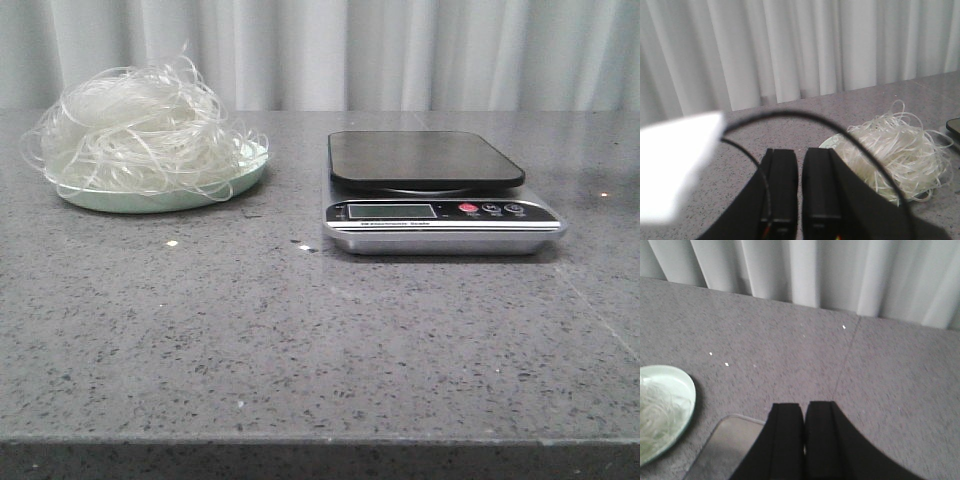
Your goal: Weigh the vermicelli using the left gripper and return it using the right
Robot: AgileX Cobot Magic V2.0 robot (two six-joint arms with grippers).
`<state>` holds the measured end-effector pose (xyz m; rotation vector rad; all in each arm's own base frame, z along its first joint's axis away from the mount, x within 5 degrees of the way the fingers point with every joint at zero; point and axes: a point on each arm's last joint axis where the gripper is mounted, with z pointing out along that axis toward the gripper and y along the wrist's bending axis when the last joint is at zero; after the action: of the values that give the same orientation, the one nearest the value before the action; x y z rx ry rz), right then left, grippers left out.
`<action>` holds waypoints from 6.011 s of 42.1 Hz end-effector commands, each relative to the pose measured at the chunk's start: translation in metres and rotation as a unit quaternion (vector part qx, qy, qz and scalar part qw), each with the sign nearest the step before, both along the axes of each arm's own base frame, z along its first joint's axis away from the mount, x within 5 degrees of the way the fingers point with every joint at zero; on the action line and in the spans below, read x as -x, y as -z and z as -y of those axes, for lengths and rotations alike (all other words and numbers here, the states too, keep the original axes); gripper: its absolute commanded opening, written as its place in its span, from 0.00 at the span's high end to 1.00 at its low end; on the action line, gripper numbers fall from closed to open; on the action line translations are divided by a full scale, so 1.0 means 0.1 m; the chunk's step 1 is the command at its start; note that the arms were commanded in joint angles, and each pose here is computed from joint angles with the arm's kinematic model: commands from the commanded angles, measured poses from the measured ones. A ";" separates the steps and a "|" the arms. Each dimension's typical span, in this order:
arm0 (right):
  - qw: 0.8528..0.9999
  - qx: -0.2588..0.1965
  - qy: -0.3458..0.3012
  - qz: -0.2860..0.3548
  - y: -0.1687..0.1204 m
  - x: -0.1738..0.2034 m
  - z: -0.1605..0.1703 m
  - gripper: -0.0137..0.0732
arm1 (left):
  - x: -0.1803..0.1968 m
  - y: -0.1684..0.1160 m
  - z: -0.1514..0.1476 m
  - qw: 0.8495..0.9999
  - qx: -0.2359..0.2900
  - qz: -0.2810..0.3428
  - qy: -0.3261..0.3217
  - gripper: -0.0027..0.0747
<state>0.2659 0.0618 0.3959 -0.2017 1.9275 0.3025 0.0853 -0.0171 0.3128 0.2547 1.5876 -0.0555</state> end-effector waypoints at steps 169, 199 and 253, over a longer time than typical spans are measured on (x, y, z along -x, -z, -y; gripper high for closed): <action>0.984 -0.017 0.059 0.169 1.05 1.78 0.44 0.67 | 0.30 1.06 -0.17 0.993 0.043 0.042 -0.101 0.78; 0.983 0.000 0.058 0.175 1.05 1.78 0.45 0.67 | 0.30 1.06 -0.17 0.993 0.043 0.042 -0.101 0.78; 0.953 0.036 0.187 0.234 1.87 2.11 0.66 0.67 | 0.30 1.06 -0.17 0.993 0.043 0.042 -0.101 0.78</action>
<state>0.0568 -0.0027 0.1976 0.0437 1.5733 -0.0435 0.0562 -0.0003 0.2008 0.0436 1.6117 0.0464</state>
